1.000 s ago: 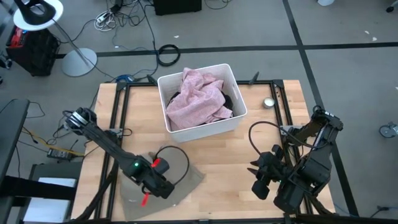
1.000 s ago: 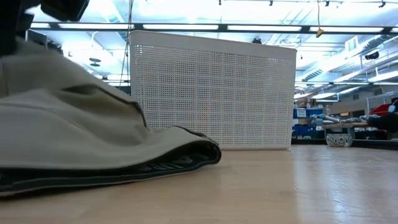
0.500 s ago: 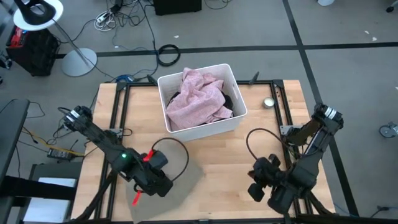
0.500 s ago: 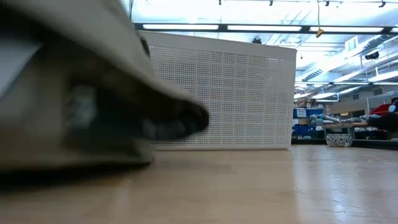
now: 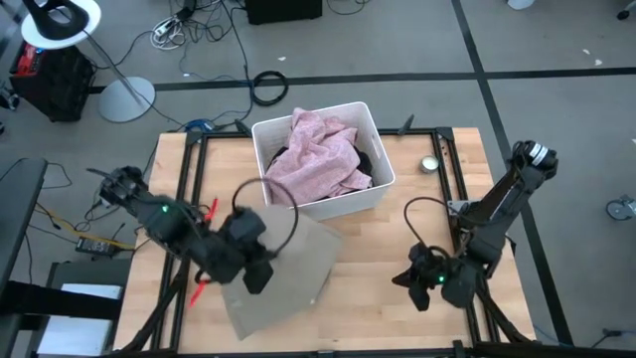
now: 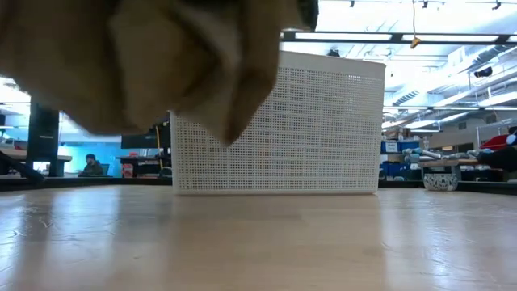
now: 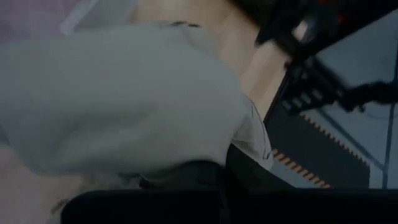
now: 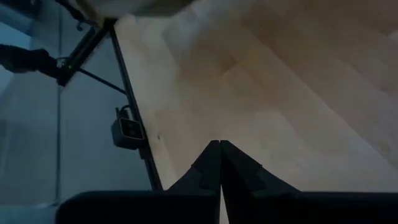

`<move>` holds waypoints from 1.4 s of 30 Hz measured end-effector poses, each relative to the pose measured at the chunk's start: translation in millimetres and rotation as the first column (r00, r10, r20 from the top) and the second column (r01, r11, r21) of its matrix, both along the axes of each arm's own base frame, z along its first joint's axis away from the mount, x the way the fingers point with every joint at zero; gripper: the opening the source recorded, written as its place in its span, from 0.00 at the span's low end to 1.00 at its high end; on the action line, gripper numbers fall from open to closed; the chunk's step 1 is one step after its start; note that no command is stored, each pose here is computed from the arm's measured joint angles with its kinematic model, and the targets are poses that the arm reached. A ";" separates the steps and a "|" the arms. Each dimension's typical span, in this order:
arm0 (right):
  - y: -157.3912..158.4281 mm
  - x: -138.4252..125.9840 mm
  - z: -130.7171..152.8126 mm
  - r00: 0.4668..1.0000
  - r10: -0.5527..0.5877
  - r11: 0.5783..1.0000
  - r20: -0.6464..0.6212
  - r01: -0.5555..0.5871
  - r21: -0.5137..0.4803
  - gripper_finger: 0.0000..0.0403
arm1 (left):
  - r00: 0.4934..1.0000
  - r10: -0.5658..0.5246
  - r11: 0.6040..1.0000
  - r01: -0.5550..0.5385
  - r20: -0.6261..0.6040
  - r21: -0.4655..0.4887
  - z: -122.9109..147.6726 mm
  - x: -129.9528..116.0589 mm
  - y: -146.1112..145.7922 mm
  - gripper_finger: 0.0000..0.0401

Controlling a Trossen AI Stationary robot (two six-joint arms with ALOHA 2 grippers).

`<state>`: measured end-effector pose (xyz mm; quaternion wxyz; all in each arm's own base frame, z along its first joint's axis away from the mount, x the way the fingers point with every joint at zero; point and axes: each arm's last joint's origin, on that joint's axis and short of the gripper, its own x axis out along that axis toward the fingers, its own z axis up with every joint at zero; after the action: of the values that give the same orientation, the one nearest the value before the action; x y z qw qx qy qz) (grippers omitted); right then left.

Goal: Sort clothes
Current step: Put the light brown shorts into the white laundry bin

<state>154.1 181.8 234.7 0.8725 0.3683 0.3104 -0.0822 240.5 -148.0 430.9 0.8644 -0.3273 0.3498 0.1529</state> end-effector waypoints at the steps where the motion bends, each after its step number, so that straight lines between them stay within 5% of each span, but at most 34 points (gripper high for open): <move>1: -3.1 -1.4 -5.2 1.000 -0.004 1.000 0.010 0.003 0.015 0.01 | 1.000 0.004 1.000 -0.005 0.020 0.011 5.8 1.3 5.0 0.00; 7: -12.3 -3.6 -27.8 0.998 0.002 0.999 0.056 -0.004 0.038 0.01 | 0.985 0.021 0.996 -0.036 0.168 0.087 38.3 13.9 38.9 0.00; 14: -18.3 1.0 -33.2 0.998 -0.012 1.000 0.057 0.011 0.011 0.01 | 0.908 -0.013 0.974 -0.083 0.418 0.209 77.7 34.8 87.0 0.00; 21: -25.5 10.9 -31.1 0.996 -0.031 0.999 0.082 0.032 -0.016 0.00 | 0.860 -0.051 0.951 -0.113 0.508 0.287 95.3 42.6 146.0 0.00; 29: -40.5 23.6 -31.5 0.991 -0.111 0.993 0.080 0.114 -0.028 0.01 | 0.774 -0.115 0.880 -0.212 0.623 0.425 113.5 40.7 214.5 0.00; 36: -59.2 36.8 -31.6 0.975 -0.208 0.977 0.080 0.211 -0.036 0.01 | 0.821 -0.170 0.875 -0.128 0.544 0.466 104.7 28.5 253.6 0.00; 42: -77.6 47.4 -31.7 0.958 -0.276 0.957 0.082 0.282 -0.069 0.01 | 0.937 -0.304 0.794 0.149 0.172 0.590 60.7 42.3 265.7 0.00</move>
<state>201.6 104.2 203.0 0.8767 0.3760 0.2202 -0.2035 282.8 117.7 491.6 0.9721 -0.0274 0.2100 0.1006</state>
